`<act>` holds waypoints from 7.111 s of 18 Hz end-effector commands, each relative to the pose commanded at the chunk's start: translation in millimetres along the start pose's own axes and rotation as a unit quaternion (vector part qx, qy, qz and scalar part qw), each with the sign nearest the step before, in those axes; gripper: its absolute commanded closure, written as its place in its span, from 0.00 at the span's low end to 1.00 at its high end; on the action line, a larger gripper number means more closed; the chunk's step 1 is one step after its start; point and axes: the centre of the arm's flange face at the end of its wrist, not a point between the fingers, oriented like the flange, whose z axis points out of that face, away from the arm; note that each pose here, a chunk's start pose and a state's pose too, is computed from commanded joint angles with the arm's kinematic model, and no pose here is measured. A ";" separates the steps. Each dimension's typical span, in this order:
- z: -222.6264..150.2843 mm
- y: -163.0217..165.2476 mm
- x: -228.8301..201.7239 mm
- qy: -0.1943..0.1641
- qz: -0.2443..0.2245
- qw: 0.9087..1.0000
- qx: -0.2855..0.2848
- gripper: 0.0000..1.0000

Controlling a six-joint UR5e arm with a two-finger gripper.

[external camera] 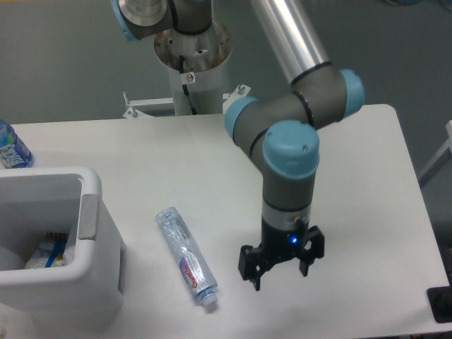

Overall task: Place the trash in the trash can
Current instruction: 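Move the open gripper over to the clear water bottle, then lower the gripper around the bottle's labeled middle and close on it, then lift the held bottle and carry it over the white bin, then open the gripper to release the bottle into the bin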

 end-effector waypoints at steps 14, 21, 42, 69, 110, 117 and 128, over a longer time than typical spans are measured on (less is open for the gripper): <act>73.6 24.0 57.9 0.010 0.010 0.999 -0.049 0.00; 88.4 27.6 71.1 -0.004 0.012 0.999 -0.051 0.00; 103.7 37.3 81.6 -0.026 0.017 0.998 -0.062 0.43; -71.4 -36.8 55.9 0.015 0.005 0.992 0.124 0.90; -262.2 40.6 304.0 0.135 0.153 0.931 0.302 0.06; -265.7 25.5 262.9 0.113 0.123 0.937 0.307 0.00; -291.9 13.2 68.6 -0.096 0.144 0.951 0.258 0.00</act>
